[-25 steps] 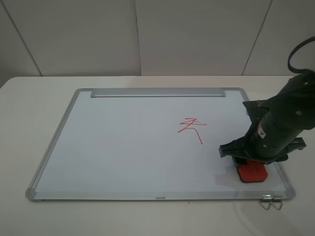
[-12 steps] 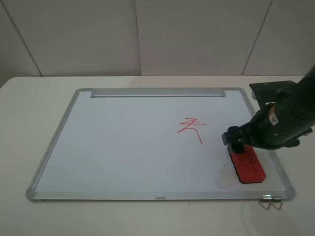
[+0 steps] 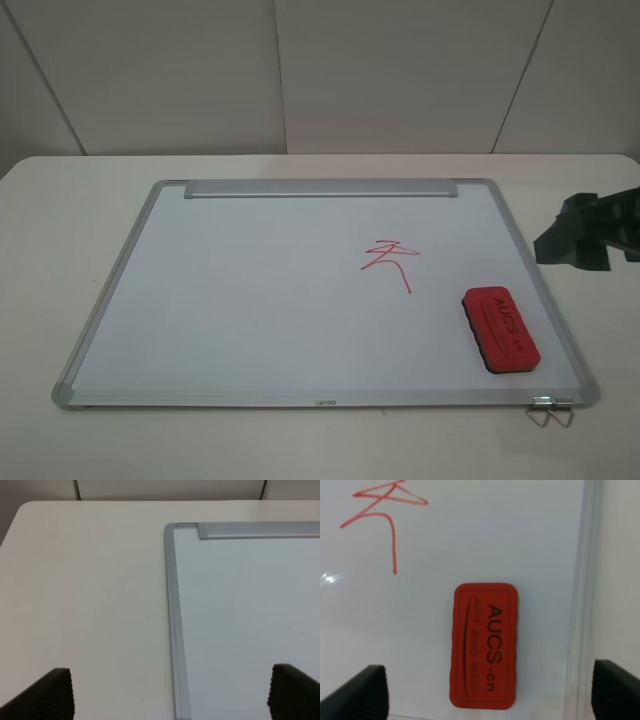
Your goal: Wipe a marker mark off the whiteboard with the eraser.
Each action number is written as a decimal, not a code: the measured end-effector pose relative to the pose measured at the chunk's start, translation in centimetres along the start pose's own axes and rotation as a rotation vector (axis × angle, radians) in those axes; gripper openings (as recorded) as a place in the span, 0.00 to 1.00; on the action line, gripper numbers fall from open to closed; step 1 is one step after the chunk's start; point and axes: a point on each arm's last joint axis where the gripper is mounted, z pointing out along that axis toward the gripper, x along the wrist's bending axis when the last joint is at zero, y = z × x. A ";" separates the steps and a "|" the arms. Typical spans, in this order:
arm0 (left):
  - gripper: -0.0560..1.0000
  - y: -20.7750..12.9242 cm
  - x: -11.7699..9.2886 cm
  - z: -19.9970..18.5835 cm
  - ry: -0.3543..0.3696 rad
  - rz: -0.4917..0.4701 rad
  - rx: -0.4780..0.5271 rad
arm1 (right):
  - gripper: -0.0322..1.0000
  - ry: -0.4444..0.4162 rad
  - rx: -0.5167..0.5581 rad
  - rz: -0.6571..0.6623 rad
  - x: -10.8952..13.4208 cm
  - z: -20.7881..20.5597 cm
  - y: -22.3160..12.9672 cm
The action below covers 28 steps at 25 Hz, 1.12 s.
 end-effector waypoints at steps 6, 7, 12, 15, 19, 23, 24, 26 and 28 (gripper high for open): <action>0.79 0.0 0.0 0.0 0.000 0.000 0.000 | 0.73 -0.017 -0.201 0.037 -1.6 -7.7 -2.1; 0.79 0.0 0.0 0.0 0.000 0.000 0.000 | 0.73 -0.013 -0.234 0.040 -1.7 -8.9 -2.6; 0.79 0.0 0.0 0.0 0.000 0.000 0.000 | 0.73 0.007 -0.379 0.055 -2.1 -12.8 -5.1; 0.79 0.0 0.0 0.0 0.000 0.000 0.000 | 0.73 0.017 -0.448 0.061 -2.3 -13.9 -6.4; 0.79 0.0 0.0 0.0 0.000 0.000 0.000 | 0.73 0.029 -0.518 0.065 -2.5 -14.9 -7.6; 0.79 0.0 0.0 0.0 0.000 0.000 0.000 | 0.73 0.043 -0.599 0.068 -2.8 -15.9 -9.2; 0.79 0.0 0.0 0.0 0.000 0.000 0.000 | 0.73 0.047 -0.620 0.070 -2.8 -16.2 -9.6; 0.79 0.0 0.0 0.0 0.000 0.000 0.000 | 0.73 0.051 -0.644 0.073 -3.0 -16.5 -10.5; 0.79 0.0 0.0 0.0 0.000 0.000 0.000 | 0.73 0.057 -0.639 0.077 -3.1 -16.6 -11.4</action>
